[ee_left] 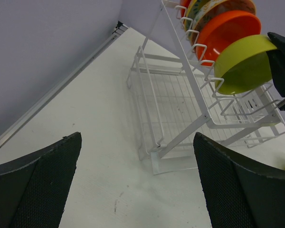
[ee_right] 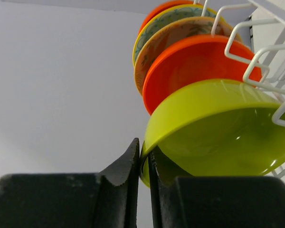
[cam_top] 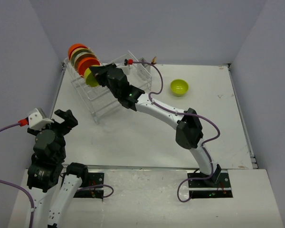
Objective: Unload the bowls from the dish rack
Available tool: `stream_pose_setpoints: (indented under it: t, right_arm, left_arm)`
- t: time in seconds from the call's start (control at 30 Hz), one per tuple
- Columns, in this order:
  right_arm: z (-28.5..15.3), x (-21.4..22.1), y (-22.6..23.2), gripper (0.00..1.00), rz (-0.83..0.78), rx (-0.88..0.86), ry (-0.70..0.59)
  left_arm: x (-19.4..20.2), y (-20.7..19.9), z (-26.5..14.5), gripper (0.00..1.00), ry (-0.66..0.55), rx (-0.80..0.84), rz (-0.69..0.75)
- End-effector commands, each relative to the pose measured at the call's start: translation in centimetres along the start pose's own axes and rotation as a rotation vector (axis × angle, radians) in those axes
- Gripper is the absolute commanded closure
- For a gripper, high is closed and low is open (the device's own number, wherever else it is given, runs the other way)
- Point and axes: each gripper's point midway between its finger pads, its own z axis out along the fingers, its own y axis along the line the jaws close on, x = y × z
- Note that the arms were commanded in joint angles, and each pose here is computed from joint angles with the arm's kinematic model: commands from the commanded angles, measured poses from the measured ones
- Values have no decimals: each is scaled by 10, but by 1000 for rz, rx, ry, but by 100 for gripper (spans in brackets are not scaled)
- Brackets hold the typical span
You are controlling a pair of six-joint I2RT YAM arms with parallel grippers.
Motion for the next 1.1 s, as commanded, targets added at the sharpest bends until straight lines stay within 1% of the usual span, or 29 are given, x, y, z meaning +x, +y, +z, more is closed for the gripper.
stream_pose_setpoints:
  t: [0.0,0.13,0.17,0.23,0.27,0.33,0.4,0.43,0.47,0.5,0.63,0.77,0.83,0.87,0.9,0.93,0.97,1.0,1.03,1.07]
  right_arm:
    - [-8,-9,31,90,66,-74,-18]
    - [-12,-9,39,100,97,-104,-7]
    - [-12,-9,37,100,96,-102,-7]
    - [-18,-11,49,100,120,-138,1]
    - [-19,-10,43,100,121,-131,5]
    - [-28,-13,62,100,149,-184,16]
    - [-34,-15,67,100,147,-203,19]
    - [-42,-18,83,100,160,-246,28]
    - [-45,-19,85,100,155,-256,31]
    - [-54,-24,102,100,160,-305,32]
    - [-76,-27,139,100,119,-420,67]
    - [-98,-37,164,100,81,-498,79]
    - [-111,-41,176,100,43,-549,107]
    - [-122,-52,184,100,-25,-573,94]
    - [-133,-51,187,100,-98,-601,125]
    - [-136,-55,182,100,-183,-581,129]
    - [-134,-69,172,100,-347,-545,91]
    - [-151,-86,183,100,-432,-524,62]
    - [-148,-97,159,100,-540,-392,78]
    - [-146,-124,148,100,-699,-330,30]
  left_arm:
    - [-6,-1,0,0,-25,3,-31]
    - [-6,-2,-1,0,-26,5,-31]
    - [-6,-2,-1,0,-26,5,-31]
    - [-5,-2,-1,0,-25,4,-30]
    - [-6,-1,-1,0,-27,4,-31]
    - [-6,-1,-1,0,-28,4,-32]
    - [-6,-1,-1,0,-29,3,-32]
    - [-6,-1,-1,0,-29,3,-32]
    - [-6,-1,-1,0,-29,3,-32]
    - [-6,-1,-1,0,-28,1,-33]
    - [-6,0,-1,0,-28,-2,-32]
    - [-6,-1,0,0,-25,-4,-30]
    - [-5,0,0,0,-23,-9,-27]
    - [-5,1,0,0,-24,-11,-29]
    - [-6,1,0,0,-25,-14,-29]
    - [-5,1,0,0,-23,-15,-29]
    - [-6,2,0,0,-27,-18,-32]
    - [-6,3,-1,0,-29,-19,-34]
    - [-7,3,-1,0,-32,-19,-38]
    - [-8,3,-1,0,-35,-20,-39]
